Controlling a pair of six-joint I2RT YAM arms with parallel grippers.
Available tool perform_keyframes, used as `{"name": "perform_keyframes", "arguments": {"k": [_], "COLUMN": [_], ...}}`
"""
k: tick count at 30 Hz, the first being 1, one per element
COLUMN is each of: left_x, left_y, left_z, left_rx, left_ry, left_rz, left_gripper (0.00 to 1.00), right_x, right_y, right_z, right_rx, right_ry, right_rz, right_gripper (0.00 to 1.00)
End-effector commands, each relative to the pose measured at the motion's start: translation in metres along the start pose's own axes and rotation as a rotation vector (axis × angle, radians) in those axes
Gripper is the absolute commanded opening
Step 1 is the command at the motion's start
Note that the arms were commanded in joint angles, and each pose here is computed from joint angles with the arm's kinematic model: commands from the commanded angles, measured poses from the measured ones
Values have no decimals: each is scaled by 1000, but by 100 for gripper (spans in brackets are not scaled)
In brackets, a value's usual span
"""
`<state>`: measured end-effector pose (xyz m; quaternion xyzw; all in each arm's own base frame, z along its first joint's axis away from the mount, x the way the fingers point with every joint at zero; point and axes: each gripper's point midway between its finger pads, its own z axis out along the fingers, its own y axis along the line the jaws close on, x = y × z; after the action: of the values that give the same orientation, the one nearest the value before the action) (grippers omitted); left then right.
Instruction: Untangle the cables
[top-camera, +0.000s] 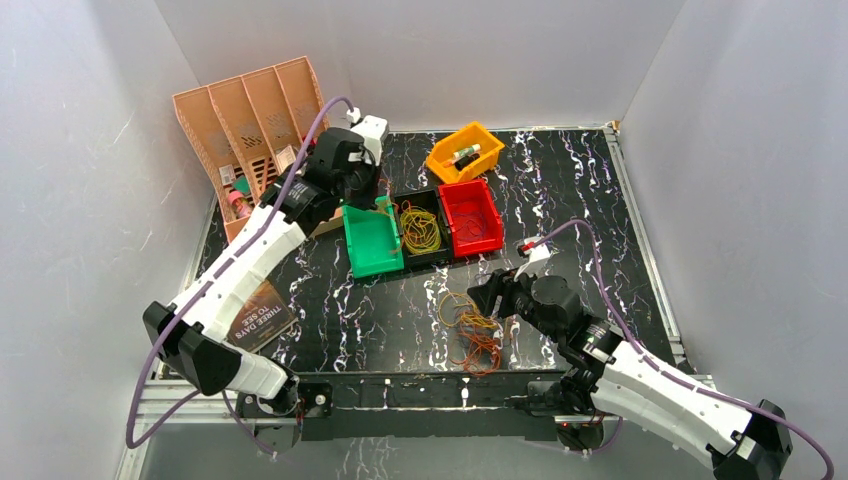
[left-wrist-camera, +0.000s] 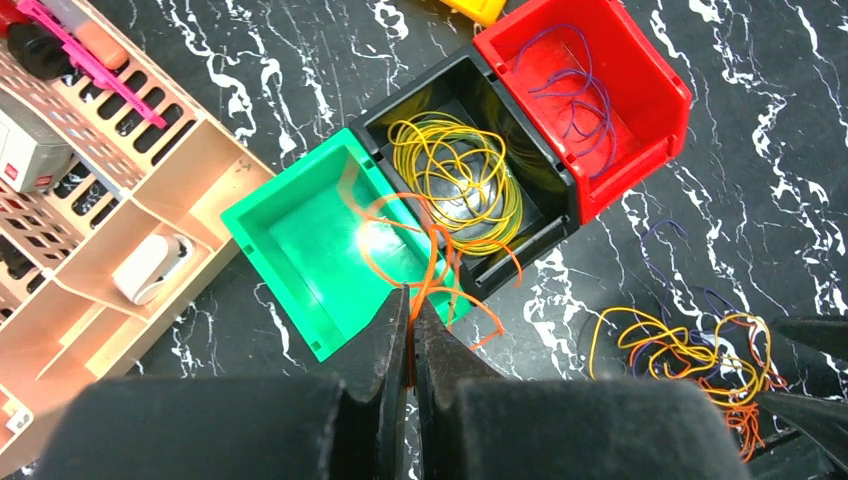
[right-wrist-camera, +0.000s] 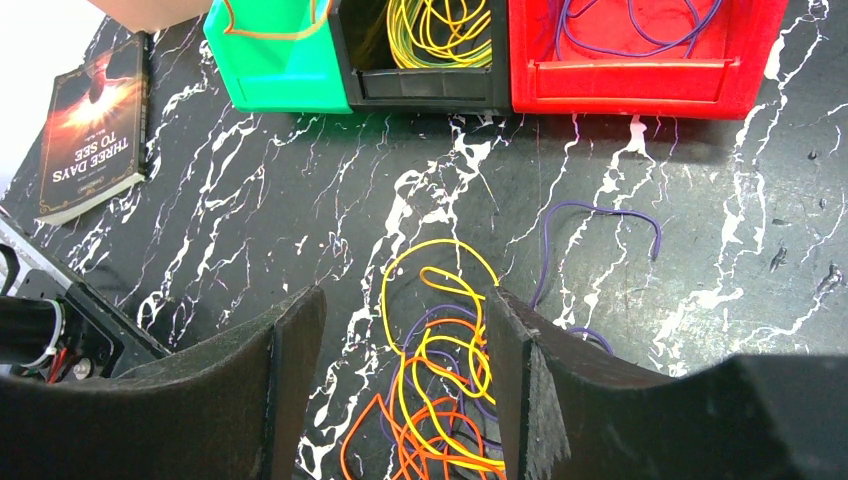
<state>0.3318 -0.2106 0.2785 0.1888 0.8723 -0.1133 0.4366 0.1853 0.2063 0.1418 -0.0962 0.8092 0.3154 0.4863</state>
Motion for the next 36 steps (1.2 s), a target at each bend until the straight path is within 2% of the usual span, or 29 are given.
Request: {"name": "perform_keyframes", "arguments": {"k": [1,10,20,27,36], "left_x": [-17,-41,-37,-24,12], "left_y": [7,29,48,60,66], "left_z": [-30,-40,-12,0,18], "left_rx": [13,-45,-97,-130,-147], "left_ry": [-67,-121,-81,-48,43], "left_rz": [-6,-12,5,14,48], "left_gripper": [0,0,0,0,0], "right_x": [-23,-23,-21,-20,-16], "right_y": [11,11,8,8,8], "right_z": [-2,-2,-5,-5,-3], "right_rx": [-27,-27,-18,-17,-21], "right_ry": [-64,-64,-66,-63,-53], "right_rz": [-1,1,10,12,15], "right_gripper": [68,68,68,68,68]}}
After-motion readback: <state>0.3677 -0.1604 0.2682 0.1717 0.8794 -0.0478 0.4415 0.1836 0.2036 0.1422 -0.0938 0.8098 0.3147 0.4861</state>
